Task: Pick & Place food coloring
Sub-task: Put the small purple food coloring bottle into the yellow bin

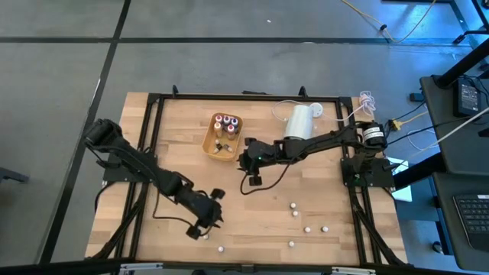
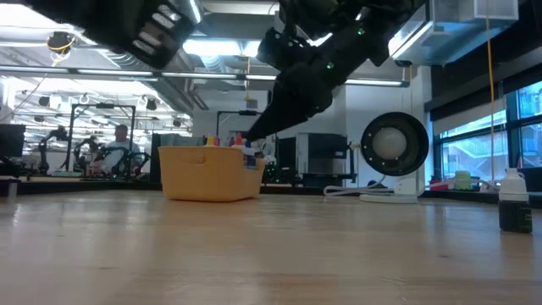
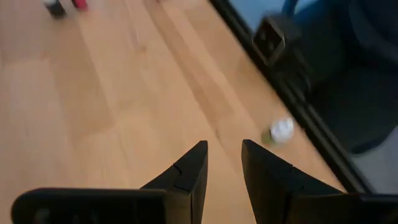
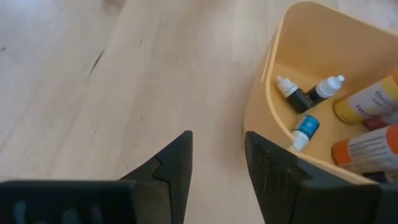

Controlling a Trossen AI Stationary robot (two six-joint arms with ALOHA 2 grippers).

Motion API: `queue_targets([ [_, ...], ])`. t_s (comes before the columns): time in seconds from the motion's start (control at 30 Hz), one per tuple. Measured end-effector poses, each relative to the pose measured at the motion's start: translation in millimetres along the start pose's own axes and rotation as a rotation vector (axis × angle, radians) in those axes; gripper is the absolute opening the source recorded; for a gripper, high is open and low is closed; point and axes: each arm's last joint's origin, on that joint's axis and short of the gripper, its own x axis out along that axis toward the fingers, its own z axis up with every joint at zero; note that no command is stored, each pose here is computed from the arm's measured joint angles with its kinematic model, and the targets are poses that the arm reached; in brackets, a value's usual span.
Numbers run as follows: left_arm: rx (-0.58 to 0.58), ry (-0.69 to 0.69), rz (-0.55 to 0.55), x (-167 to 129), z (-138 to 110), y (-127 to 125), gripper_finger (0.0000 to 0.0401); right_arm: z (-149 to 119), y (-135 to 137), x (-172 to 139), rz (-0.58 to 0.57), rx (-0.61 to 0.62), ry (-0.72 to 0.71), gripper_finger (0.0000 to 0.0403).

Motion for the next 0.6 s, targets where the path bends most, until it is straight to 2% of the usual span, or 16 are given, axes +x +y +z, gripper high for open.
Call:
queue_targets([
  [0.13,-0.039,-0.077,-0.027,10.5,5.7,0.1,0.0094,-0.8,1.8,-0.1,0.005,0.032,0.011,0.0149],
  [0.3,-0.054,-0.095,-0.039,11.3,7.7,1.8,0.0105,-1.2,1.9,0.0,0.006,0.063,0.015,0.0149],
  [0.43,-0.058,-0.093,-0.032,11.1,7.4,2.0,0.0137,-1.4,1.9,0.0,0.006,0.064,0.017,0.0149],
  [0.6,-0.125,-0.053,-0.001,11.4,3.4,3.2,0.0201,-3.5,2.3,0.1,0.010,0.105,0.038,0.0149],
])
